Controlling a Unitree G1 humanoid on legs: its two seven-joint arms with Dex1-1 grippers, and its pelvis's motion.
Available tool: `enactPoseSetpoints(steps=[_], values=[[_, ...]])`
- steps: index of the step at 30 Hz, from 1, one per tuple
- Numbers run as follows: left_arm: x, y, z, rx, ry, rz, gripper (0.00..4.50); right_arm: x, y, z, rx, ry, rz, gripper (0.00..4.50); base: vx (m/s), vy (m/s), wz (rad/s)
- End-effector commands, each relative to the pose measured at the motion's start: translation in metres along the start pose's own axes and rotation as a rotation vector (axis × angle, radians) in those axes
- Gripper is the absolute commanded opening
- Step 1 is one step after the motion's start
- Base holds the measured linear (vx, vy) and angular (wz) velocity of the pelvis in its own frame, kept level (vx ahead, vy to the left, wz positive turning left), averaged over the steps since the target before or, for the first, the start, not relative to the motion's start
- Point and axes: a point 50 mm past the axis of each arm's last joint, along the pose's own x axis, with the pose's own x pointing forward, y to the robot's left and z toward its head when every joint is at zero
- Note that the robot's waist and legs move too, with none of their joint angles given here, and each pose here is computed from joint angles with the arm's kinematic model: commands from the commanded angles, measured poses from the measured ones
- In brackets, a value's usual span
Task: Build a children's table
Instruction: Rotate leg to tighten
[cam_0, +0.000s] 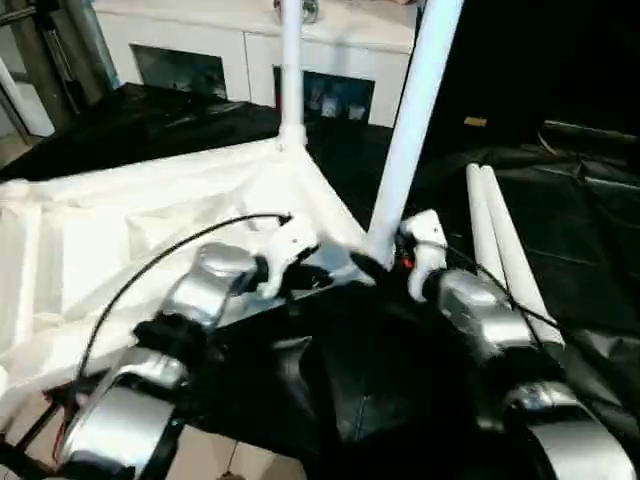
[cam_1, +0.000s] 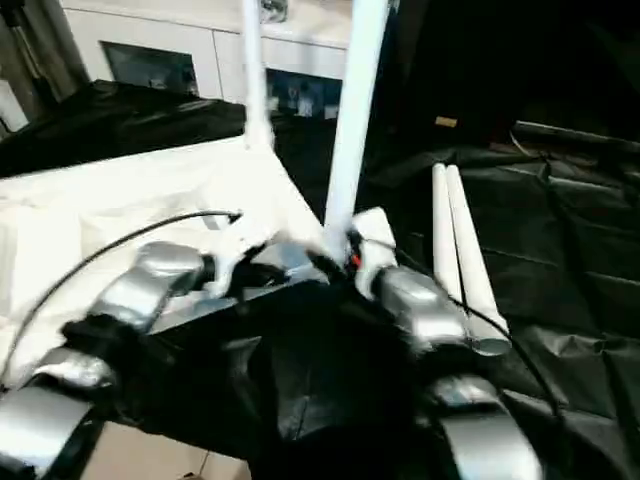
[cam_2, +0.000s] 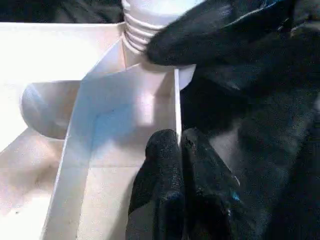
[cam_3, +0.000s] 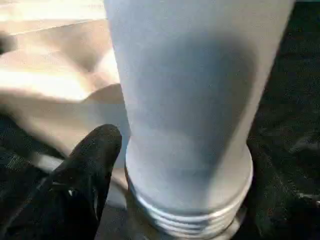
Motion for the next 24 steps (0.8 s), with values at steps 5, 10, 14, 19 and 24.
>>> enactPoseSetpoints(steps=[5,10,14,19,24], values=[[-0.004,-0.013,0.006,0.117,-0.015,-0.205,0.00,-0.010,0.030,-0.004,-0.030,0.065,0.417,3.70,0.000,0.000,0.00],[-0.017,-0.008,-0.001,0.142,0.034,-0.246,0.00,-0.021,0.034,-0.009,-0.060,0.134,0.516,3.28,0.000,0.000,0.00],[-0.023,-0.006,-0.004,0.144,0.051,-0.252,0.00,-0.026,0.038,-0.010,-0.052,0.158,0.566,2.98,0.000,0.000,0.00],[-0.026,-0.004,-0.006,0.145,0.055,-0.243,0.00,-0.025,0.040,-0.011,-0.038,0.166,0.580,2.72,0.000,0.000,0.00],[-0.017,-0.002,-0.001,0.091,0.005,-0.143,0.00,-0.013,0.032,-0.012,-0.022,0.158,0.390,2.72,0.000,0.000,0.00]])
